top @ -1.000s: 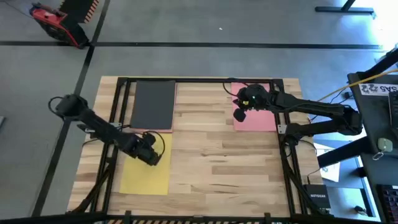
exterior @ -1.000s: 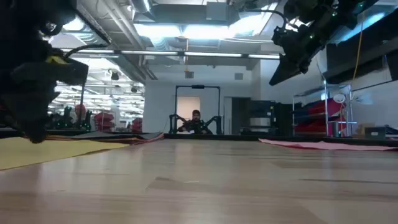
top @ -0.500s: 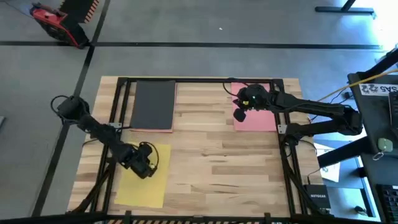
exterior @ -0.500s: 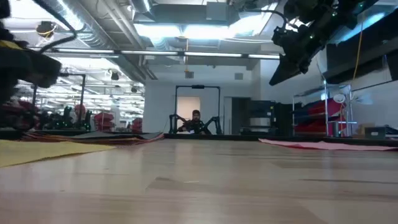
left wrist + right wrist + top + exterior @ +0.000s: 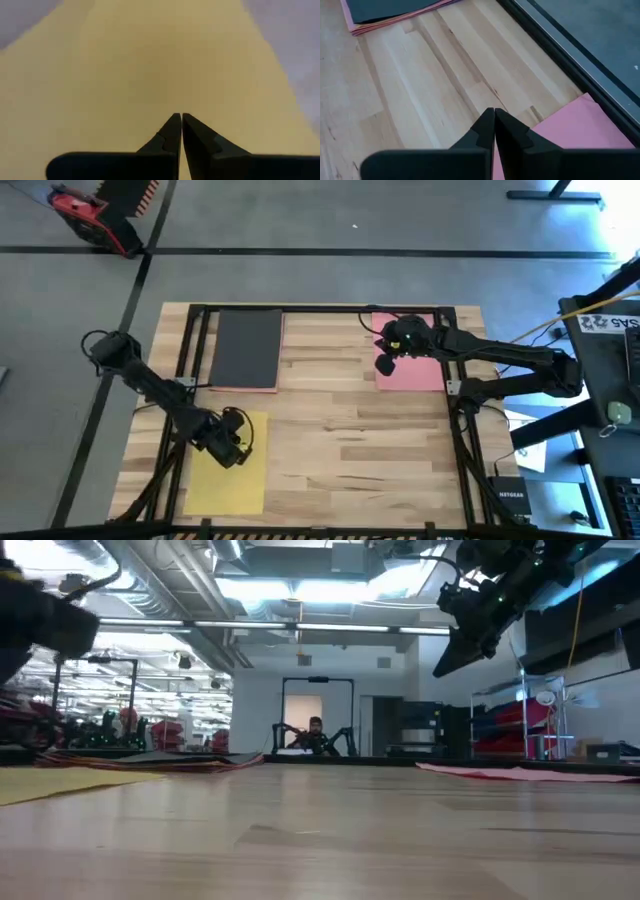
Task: Organize paper
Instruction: Move the black paper to the top center of the table
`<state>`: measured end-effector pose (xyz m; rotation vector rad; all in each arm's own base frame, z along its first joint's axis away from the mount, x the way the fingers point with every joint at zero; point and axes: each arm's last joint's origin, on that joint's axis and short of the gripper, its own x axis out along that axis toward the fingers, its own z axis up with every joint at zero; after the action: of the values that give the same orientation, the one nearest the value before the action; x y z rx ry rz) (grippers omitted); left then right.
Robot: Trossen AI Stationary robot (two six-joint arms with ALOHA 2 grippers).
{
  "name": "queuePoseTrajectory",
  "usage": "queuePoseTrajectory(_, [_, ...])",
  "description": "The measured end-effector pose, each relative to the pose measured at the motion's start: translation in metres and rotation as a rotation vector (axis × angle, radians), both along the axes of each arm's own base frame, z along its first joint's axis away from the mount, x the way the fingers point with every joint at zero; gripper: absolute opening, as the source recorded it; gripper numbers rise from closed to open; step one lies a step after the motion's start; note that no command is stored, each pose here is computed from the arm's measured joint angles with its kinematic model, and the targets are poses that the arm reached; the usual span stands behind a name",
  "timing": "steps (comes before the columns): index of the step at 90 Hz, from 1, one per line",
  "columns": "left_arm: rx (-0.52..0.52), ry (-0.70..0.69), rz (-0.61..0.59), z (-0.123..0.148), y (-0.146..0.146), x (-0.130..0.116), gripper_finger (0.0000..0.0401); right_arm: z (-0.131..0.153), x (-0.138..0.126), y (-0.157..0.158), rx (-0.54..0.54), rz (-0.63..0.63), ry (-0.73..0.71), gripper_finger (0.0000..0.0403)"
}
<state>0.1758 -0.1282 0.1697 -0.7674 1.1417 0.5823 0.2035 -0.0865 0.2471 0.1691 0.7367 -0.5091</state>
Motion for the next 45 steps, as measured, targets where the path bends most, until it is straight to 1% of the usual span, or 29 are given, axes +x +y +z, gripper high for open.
queuePoseTrajectory(16, [0.075, -0.091, -0.125, 0.013, 0.018, 0.010, 0.0000, 0.000, 0.000, 0.000, 0.000, 0.000, -0.001, 0.0000])
queuePoseTrajectory(28, [0.166, -0.082, -0.243, 0.017, 0.039, 0.017, 0.0002, 0.000, 0.000, 0.000, 0.000, 0.000, 0.000, 0.0000])
queuePoseTrajectory(45, [0.252, -0.055, -0.287, 0.018, 0.071, 0.030, 0.0027, 0.000, 0.000, 0.000, 0.000, 0.000, 0.000, 0.0000])
